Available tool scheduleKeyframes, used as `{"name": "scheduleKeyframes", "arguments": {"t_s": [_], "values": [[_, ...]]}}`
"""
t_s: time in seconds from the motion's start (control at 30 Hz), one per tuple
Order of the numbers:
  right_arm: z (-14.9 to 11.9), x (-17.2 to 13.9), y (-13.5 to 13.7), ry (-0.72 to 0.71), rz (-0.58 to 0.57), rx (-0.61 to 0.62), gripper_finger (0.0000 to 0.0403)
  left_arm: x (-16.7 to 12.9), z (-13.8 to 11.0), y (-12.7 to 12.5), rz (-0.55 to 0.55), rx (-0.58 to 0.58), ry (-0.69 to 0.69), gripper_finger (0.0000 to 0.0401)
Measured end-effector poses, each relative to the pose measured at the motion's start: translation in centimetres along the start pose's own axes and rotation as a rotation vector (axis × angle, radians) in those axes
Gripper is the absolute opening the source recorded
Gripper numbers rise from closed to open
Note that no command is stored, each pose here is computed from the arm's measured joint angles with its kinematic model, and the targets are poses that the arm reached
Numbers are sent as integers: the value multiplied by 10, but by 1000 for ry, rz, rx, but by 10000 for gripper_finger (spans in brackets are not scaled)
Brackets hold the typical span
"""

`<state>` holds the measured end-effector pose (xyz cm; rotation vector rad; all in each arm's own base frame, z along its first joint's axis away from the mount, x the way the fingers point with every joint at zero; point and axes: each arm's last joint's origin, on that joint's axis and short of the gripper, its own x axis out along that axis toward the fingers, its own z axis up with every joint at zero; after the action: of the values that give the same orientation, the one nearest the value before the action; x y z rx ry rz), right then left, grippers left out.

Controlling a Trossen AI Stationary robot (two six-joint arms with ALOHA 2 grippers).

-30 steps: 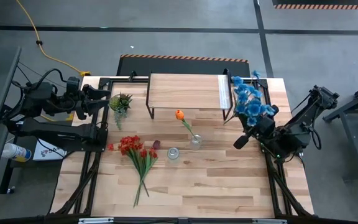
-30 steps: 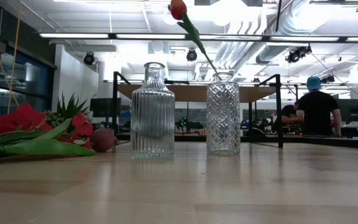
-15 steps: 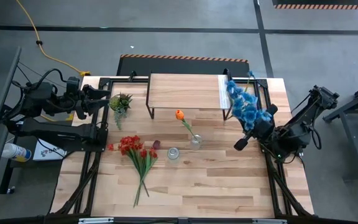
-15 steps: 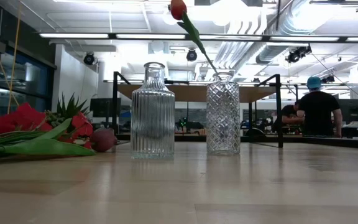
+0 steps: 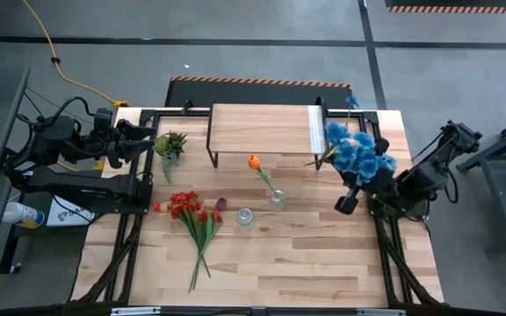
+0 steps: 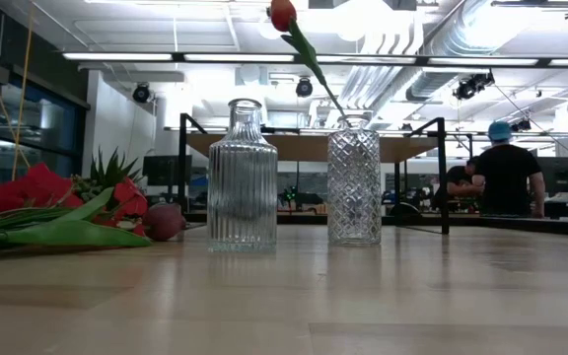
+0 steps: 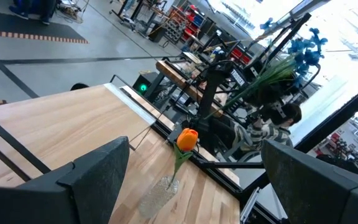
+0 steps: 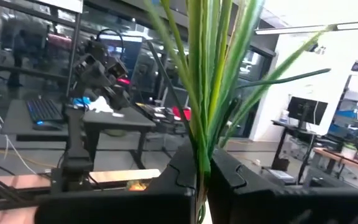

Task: Pick and place flowers into a vace then onto a shelf
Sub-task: Put the blue flowers into the top transparent vase

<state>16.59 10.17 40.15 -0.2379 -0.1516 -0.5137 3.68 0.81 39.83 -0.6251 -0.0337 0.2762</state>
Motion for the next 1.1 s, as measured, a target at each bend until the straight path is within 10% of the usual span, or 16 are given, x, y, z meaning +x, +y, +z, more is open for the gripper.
{"name": "scheduleKeyframes", "arguments": {"t_s": [1.1], "values": [[-48, 23, -9, 179, -408, 458, 1, 0, -1, -1, -25, 0, 19, 399]]}}
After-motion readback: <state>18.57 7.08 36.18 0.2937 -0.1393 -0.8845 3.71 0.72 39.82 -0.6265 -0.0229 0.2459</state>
